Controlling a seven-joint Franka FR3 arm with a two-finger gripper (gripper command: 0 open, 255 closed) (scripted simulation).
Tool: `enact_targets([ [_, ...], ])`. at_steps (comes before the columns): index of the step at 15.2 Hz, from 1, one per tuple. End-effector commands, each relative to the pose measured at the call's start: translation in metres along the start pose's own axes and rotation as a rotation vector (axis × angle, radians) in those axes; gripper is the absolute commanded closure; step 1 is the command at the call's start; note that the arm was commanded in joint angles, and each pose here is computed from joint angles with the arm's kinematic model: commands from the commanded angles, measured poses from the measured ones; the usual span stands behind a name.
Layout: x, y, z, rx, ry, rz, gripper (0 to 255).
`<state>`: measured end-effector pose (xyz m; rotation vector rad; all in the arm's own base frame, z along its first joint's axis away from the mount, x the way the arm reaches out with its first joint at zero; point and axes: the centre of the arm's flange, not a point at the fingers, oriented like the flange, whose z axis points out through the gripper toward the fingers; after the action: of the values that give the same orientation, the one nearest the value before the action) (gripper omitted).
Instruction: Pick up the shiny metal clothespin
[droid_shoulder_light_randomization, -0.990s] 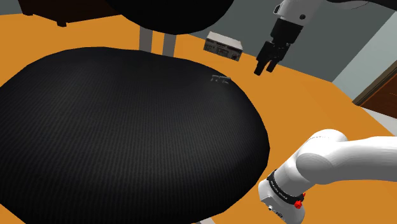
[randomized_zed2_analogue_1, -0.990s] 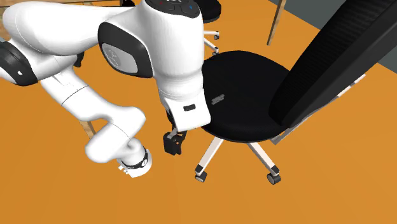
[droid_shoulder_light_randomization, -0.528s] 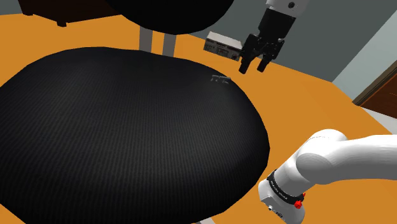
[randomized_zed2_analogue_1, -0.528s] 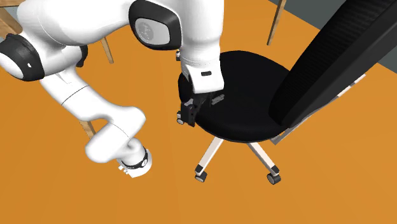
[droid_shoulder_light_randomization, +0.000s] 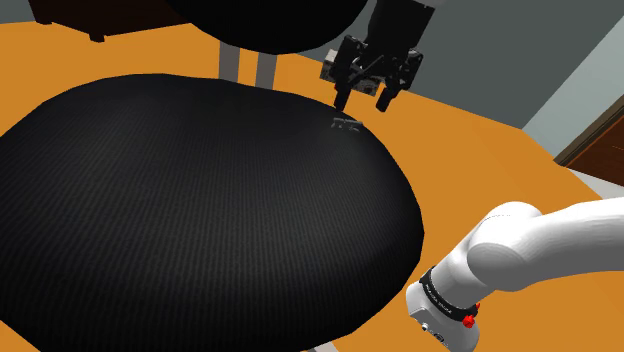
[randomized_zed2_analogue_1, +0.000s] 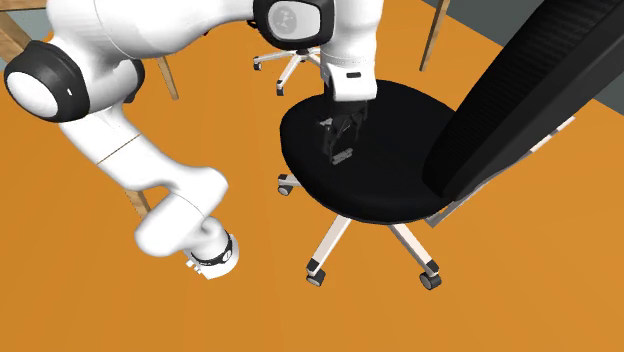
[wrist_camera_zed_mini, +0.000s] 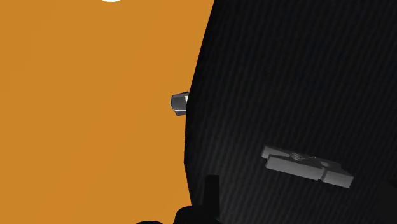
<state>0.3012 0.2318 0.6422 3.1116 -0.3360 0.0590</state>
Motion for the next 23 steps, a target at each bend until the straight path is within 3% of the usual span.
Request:
enact_targets([
  [1,-0.001,-0.015,0.002,-0.004,0.002,0.023,0],
  [9,-0.003,-0.015,0.037,-0.004,0.002,0.023,0],
  [10,-0.003,-0.016,0.037,-0.004,0.002,0.023,255],
  [19,-0.003,-0.015,0.037,-0.004,0.002,0.023,255],
  [23,-0.002,-0.015,0.016,-0.004,0.002,0.023,255],
])
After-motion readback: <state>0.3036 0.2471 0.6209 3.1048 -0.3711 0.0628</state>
